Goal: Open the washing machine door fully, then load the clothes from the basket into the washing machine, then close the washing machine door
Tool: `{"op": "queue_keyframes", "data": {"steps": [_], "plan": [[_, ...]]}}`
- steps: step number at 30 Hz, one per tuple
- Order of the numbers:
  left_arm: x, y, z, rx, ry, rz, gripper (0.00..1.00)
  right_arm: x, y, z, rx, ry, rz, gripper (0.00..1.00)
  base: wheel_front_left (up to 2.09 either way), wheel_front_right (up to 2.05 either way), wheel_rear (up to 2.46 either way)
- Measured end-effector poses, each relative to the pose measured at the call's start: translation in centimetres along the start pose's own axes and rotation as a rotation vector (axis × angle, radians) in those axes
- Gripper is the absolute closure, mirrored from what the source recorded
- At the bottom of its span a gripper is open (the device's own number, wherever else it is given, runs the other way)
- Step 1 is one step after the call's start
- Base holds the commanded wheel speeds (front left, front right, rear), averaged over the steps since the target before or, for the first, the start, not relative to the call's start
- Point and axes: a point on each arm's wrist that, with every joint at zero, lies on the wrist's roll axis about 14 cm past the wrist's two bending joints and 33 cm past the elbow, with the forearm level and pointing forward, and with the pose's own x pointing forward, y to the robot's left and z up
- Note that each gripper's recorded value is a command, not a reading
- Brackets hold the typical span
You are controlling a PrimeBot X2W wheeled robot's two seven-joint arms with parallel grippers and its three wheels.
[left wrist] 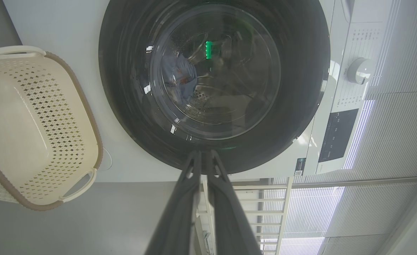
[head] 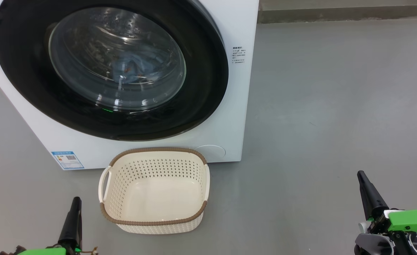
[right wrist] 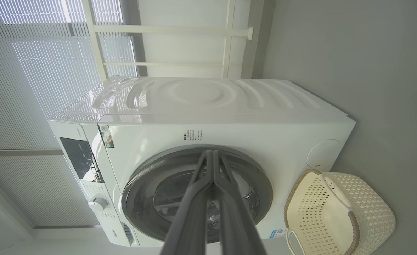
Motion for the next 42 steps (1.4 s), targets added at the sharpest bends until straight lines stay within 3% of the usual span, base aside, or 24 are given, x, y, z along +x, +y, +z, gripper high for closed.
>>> {"op": "queue_keyframes", "data": {"steps": [42], "plan": [[0.0,0.0,0.0,-0.001,0.0,0.0,1.0,0.0,0.0,0.01,0.001,-0.001,0.0,1.0,0.0,0.0,0.0]]}}
